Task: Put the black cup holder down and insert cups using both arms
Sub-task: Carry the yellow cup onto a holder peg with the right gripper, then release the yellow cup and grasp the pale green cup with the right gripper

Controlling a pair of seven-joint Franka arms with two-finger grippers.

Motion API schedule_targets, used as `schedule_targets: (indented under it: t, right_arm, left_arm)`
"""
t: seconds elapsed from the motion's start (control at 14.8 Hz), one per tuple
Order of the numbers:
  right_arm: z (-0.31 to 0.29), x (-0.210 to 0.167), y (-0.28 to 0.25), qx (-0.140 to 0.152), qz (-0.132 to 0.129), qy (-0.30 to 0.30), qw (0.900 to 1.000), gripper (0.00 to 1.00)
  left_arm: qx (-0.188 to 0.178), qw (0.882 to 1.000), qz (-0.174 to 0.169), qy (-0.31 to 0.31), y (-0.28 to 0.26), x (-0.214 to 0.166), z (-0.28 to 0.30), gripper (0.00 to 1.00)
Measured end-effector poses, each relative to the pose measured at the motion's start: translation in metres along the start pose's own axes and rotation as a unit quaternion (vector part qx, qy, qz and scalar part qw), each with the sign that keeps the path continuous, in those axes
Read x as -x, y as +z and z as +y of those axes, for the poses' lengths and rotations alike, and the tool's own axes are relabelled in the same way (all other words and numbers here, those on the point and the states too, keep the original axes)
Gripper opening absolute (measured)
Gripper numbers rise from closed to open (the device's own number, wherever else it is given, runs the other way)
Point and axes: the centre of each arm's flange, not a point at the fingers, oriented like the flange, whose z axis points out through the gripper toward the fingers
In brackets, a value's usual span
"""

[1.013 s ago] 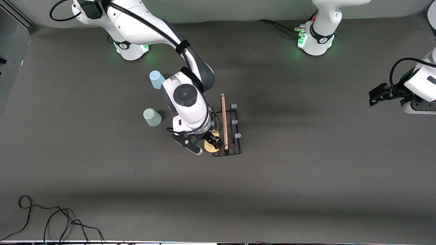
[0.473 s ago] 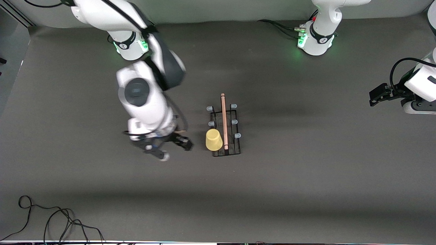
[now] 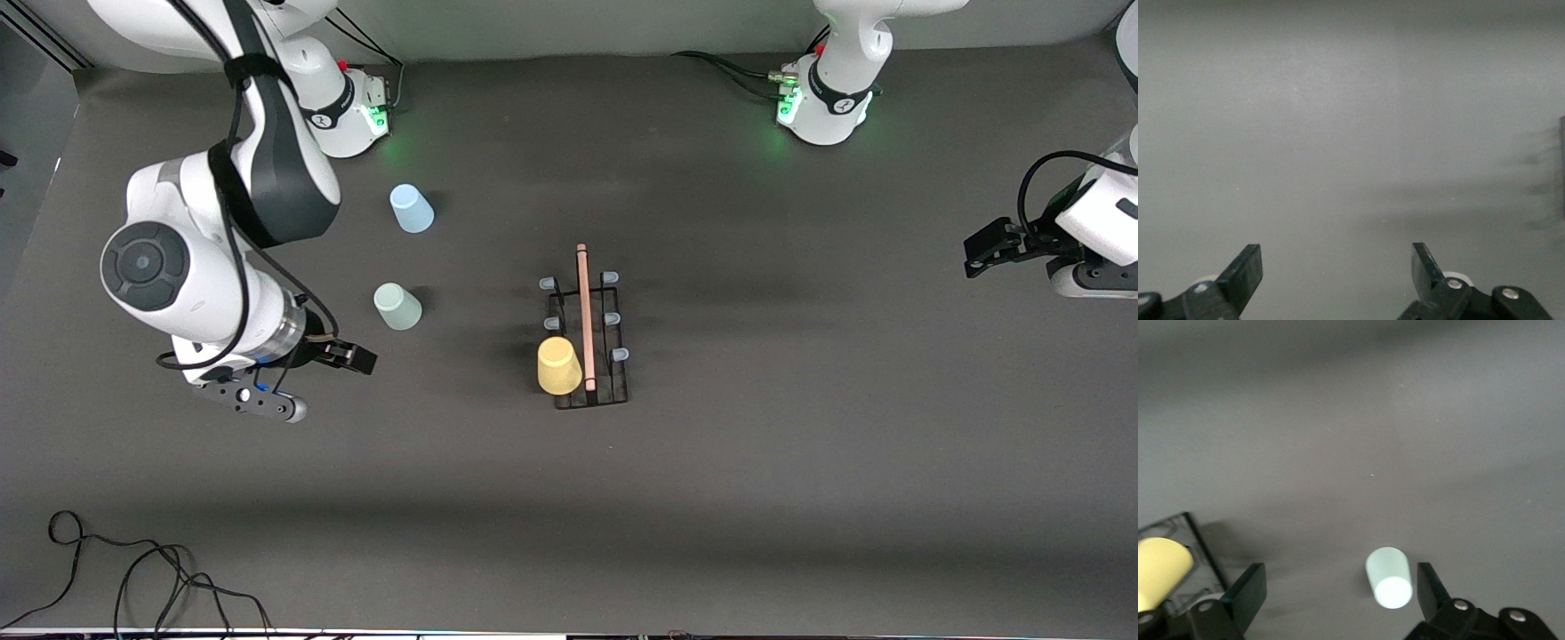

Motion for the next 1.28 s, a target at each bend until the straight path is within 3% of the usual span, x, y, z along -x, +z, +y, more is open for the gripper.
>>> schedule_targets:
  t: [0.27, 0.61, 0.88, 1.28]
  right_arm:
    - [0.024, 0.024, 0.052, -0.013, 0.013, -0.012, 1.000, 1.00]
    - [0.025, 0.081, 0.139, -0.015, 0.016, -0.036, 0.999, 1.00]
    - [0.026, 0.110, 0.185, 0.001, -0.001, -0.050, 0.999, 1.00]
    - [0.033, 0.118, 0.218, 0.016, -0.013, -0.049, 0.999, 1.00]
  left_arm:
    - [0.000, 1.000, 0.000, 0.000, 0.000, 0.000, 0.000, 1.00]
    - [-0.001, 1.000, 0.000, 0.000, 0.000, 0.000, 0.000, 1.00]
    - [-0.001, 1.000, 0.000, 0.000, 0.000, 0.000, 0.000, 1.00]
    - [-0.002, 1.000, -0.001, 0.000, 0.001, 0.000, -0.001, 1.00]
